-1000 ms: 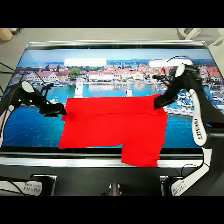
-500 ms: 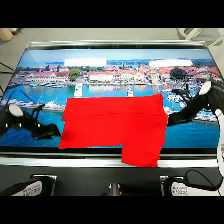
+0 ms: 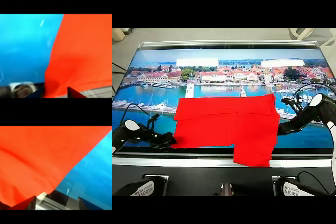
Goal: Fold the shirts.
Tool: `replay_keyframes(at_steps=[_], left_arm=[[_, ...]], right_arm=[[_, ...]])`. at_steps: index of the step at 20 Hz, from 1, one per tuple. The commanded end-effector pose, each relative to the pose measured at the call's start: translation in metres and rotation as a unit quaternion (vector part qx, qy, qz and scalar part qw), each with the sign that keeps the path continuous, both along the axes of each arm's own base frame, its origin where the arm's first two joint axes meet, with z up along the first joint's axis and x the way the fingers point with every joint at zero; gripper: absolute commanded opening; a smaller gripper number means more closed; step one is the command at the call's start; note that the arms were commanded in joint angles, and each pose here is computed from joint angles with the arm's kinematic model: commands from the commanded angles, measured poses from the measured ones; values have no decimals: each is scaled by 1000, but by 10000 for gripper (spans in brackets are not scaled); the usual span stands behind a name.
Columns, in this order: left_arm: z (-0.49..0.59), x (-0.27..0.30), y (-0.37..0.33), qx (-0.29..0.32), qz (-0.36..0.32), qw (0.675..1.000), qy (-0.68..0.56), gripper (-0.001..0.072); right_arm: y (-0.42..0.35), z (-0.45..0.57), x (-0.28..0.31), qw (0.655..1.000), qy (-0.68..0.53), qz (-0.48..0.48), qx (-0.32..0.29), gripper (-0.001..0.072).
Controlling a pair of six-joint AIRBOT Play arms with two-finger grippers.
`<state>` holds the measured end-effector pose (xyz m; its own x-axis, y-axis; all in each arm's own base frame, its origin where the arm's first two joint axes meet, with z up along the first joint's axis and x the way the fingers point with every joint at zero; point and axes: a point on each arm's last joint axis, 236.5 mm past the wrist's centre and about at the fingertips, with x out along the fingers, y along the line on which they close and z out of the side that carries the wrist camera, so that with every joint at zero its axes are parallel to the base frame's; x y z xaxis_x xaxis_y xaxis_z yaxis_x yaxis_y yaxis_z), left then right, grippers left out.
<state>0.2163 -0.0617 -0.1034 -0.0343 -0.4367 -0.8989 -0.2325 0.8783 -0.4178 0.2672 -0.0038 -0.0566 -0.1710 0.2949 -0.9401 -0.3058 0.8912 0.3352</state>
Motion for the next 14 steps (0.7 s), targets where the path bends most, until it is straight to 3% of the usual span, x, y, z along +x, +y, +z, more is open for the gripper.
replay_keyframes(at_steps=[1, 2, 3, 4, 6, 11, 14], left_arm=[[-2, 16, -11, -7, 14, 999, -30, 355], [-2, 16, -14, -5, 7, 999, -33, 355], [-4, 17, -17, -4, 1, 999, -35, 283], [-4, 17, -18, -3, -1, 999, -35, 145], [-4, 16, -17, -2, -6, 999, -34, 28], [0, 8, -20, -10, -14, 1000, -22, 27], [0, 8, -20, -9, -13, 1000, -23, 27]], right_arm=[[7, -11, -26, 1000, 5, 2, 3, 538], [9, -16, -36, 1000, 5, 0, 2, 552], [11, -21, -43, 1000, 3, -3, 0, 575], [14, -26, -49, 1000, 4, -8, 5, 575], [40, -33, -59, 998, 15, -32, 54, 564], [58, -49, -79, 995, 34, -51, 84, 530], [66, -54, -78, 992, 33, -80, 94, 445]])
